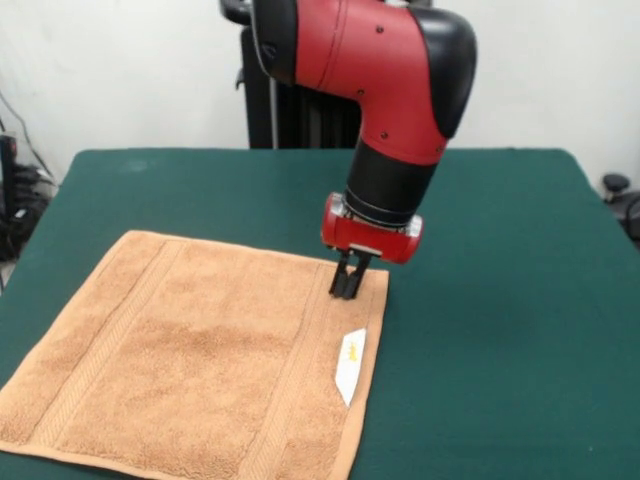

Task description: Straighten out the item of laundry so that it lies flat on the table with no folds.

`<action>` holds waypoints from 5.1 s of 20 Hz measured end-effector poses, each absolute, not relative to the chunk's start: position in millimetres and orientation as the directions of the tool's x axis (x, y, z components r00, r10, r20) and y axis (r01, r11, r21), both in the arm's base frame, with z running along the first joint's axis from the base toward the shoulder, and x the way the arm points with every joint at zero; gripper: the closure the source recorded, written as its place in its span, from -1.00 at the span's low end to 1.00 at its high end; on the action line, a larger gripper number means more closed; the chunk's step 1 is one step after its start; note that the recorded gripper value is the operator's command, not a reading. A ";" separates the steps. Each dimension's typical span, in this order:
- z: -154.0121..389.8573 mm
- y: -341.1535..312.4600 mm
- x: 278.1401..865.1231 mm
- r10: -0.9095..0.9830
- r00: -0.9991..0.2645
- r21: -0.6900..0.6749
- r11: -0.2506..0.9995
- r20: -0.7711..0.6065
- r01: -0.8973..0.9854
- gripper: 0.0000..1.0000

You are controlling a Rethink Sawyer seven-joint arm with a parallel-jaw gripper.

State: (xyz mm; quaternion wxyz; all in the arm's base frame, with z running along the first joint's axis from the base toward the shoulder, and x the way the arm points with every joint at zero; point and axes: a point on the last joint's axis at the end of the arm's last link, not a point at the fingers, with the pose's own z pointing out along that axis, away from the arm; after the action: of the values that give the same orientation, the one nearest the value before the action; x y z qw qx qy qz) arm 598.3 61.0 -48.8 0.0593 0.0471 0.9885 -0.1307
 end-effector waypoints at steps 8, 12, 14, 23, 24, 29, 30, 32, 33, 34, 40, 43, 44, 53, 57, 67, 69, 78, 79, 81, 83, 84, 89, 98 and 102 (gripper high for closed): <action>-49.8 61.9 600.0 0.057 -0.989 -0.275 0.957 -0.135 0.092 1.00; -49.6 59.9 601.0 0.063 -0.989 -0.271 0.958 -0.136 0.098 1.00; -49.4 59.5 601.1 0.066 -0.989 -0.268 0.958 -0.136 0.101 1.00; -46.3 52.6 599.4 0.121 -0.984 -0.216 0.965 -0.128 0.147 1.00; -46.0 50.9 597.0 0.132 -0.983 -0.205 0.966 -0.129 0.157 1.00; -46.5 46.5 588.6 0.157 -0.970 -0.160 0.969 -0.183 0.187 1.00; -47.0 45.5 586.2 0.164 -0.966 -0.148 0.970 -0.202 0.195 1.00; -47.9 42.7 578.0 0.179 -0.949 -0.114 0.970 -0.259 0.214 1.00; -48.3 42.0 575.4 0.184 -0.944 -0.105 0.970 -0.275 0.219 1.00; -48.9 41.1 572.4 0.191 -0.936 -0.092 0.970 -0.296 0.227 1.00; -52.9 36.9 555.9 0.228 -0.886 -0.027 0.965 -0.403 0.261 1.00; -53.8 35.3 551.1 0.246 -0.871 -0.005 0.962 -0.426 0.274 1.00; -54.0 34.9 549.8 0.253 -0.867 0.003 0.960 -0.430 0.279 1.00; -54.6 28.3 535.1 0.343 -0.825 0.086 0.936 -0.449 0.342 1.00; -51.6 31.4 521.1 0.365 -0.825 0.082 0.926 -0.431 0.367 1.00; -31.8 74.4 485.7 0.397 -0.882 0.022 0.914 -0.254 0.405 1.00; -16.1 85.8 481.9 0.394 -0.902 0.009 0.917 -0.177 0.398 1.00; 52.9 88.8 493.1 0.400 -0.916 -0.026 0.916 0.025 0.400 1.00; 63.4 84.8 499.9 0.405 -0.914 -0.033 0.914 0.035 0.404 1.00; 76.2 80.8 510.8 0.408 -0.912 -0.038 0.913 0.039 0.406 1.00; 93.8 77.4 529.2 0.406 -0.913 -0.040 0.913 0.027 0.405 1.00; 98.2 76.8 534.8 0.405 -0.914 -0.039 0.914 0.020 0.404 1.00; 124.2 70.2 572.7 0.402 -0.915 -0.029 0.915 -0.035 0.403 1.00; 158.6 61.0 633.9 0.391 -0.910 -0.006 0.918 -0.140 0.396 1.00; 169.9 59.4 651.6 0.387 -0.907 0.001 0.920 -0.166 0.392 1.00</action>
State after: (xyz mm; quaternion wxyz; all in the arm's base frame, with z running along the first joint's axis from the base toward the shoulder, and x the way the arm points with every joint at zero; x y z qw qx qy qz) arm 651.6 59.4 169.9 0.0818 0.1994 0.9764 -0.0163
